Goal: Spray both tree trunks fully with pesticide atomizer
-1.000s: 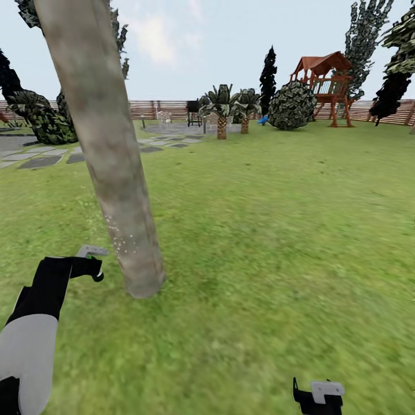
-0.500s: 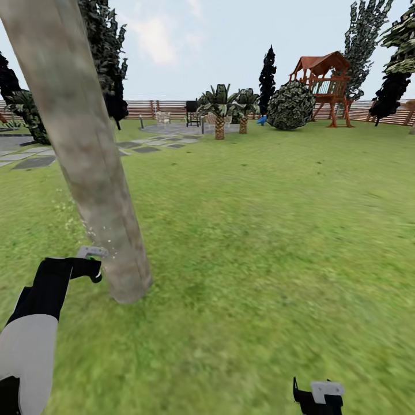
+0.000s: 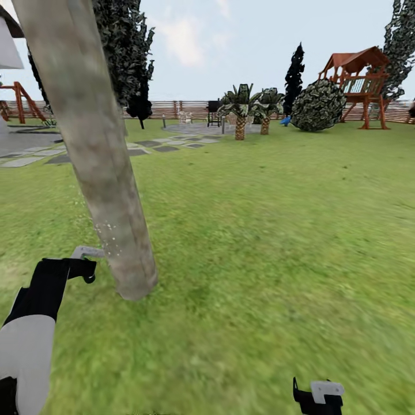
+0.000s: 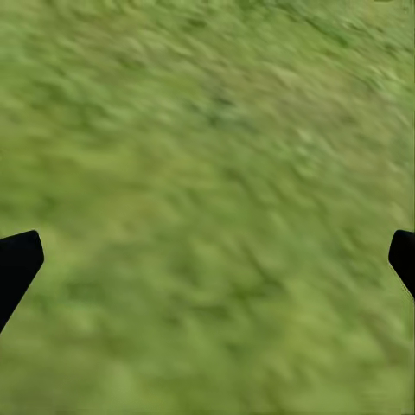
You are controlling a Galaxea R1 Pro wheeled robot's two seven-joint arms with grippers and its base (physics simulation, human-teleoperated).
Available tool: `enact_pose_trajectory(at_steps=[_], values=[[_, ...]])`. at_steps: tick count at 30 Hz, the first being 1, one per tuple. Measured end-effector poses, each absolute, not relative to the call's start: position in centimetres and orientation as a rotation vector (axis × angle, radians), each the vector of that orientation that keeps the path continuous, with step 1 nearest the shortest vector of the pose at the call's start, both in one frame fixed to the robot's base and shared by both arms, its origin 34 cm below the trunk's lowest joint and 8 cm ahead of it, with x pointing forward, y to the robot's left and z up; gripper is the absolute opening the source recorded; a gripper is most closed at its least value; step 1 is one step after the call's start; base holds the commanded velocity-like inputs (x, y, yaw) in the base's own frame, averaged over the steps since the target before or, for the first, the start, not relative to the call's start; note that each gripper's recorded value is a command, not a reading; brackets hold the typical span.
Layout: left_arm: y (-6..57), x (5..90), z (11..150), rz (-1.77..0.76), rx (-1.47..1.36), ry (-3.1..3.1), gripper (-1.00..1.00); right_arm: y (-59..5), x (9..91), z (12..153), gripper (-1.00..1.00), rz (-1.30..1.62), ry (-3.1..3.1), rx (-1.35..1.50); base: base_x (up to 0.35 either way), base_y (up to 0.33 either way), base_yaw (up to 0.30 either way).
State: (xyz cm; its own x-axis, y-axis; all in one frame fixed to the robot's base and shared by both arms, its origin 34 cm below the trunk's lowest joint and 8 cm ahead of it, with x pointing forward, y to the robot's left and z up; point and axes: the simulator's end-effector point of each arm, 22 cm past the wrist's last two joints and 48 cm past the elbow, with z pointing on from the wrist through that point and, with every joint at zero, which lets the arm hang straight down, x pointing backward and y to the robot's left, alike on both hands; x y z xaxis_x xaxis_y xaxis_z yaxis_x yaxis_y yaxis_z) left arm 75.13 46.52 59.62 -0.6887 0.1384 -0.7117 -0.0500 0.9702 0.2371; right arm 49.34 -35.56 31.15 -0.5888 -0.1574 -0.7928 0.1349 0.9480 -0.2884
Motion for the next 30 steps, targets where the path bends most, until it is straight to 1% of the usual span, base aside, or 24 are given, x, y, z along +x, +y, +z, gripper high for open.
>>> enact_pose_trajectory(at_steps=[5, 8, 10, 11, 13, 15, 17, 20, 30], values=[[45.2, 74.7, 58.2, 0.278, 0.069, 2.330, -1.00, -35.6, 49.3, 31.1, 1.00, -0.398, 2.164, -0.016, 0.000, -0.271, 0.021], [41.1, 75.3, 57.2, 0.204, 0.087, 2.334, -1.00, -35.6, 49.3, 31.1, 1.00, -0.398, 2.164, -0.016, 0.000, -0.271, 0.001], [42.1, 75.0, 57.3, 0.229, 0.073, 2.333, -1.00, -35.5, 49.4, 31.1, 1.00, -0.397, 2.164, -0.017, 0.000, -0.271, 0.000], [43.9, 74.6, 57.3, 0.266, 0.047, 2.334, -1.00, -35.5, 49.4, 31.1, 1.00, -0.397, 2.164, -0.017, 0.000, -0.271, 0.000], [51.6, 71.7, 57.4, 0.414, -0.081, 2.333, -1.00, -35.5, 49.4, 31.1, 1.00, -0.397, 2.164, -0.017, 0.000, -0.271, 0.000], [53.3, 70.3, 56.6, 0.421, -0.152, 2.338, -1.00, -35.5, 49.3, 31.1, 1.00, -0.397, 2.164, -0.017, 0.000, -0.271, 0.000], [54.2, 69.5, 56.0, 0.416, -0.192, 2.337, -1.00, -35.5, 49.3, 31.1, 1.00, -0.397, 2.164, -0.016, 0.000, -0.271, 0.000], [53.9, 68.4, 54.1, 0.408, -0.180, 2.346, -1.00, -35.6, 49.3, 31.1, 1.00, -0.397, 2.164, -0.016, 0.005, -0.271, 0.040], [52.0, 67.6, 50.6, 0.356, -0.152, 2.390, -1.00, -35.6, 49.3, 31.1, 1.00, -0.398, 2.164, -0.015, 0.096, -0.271, 0.260]])
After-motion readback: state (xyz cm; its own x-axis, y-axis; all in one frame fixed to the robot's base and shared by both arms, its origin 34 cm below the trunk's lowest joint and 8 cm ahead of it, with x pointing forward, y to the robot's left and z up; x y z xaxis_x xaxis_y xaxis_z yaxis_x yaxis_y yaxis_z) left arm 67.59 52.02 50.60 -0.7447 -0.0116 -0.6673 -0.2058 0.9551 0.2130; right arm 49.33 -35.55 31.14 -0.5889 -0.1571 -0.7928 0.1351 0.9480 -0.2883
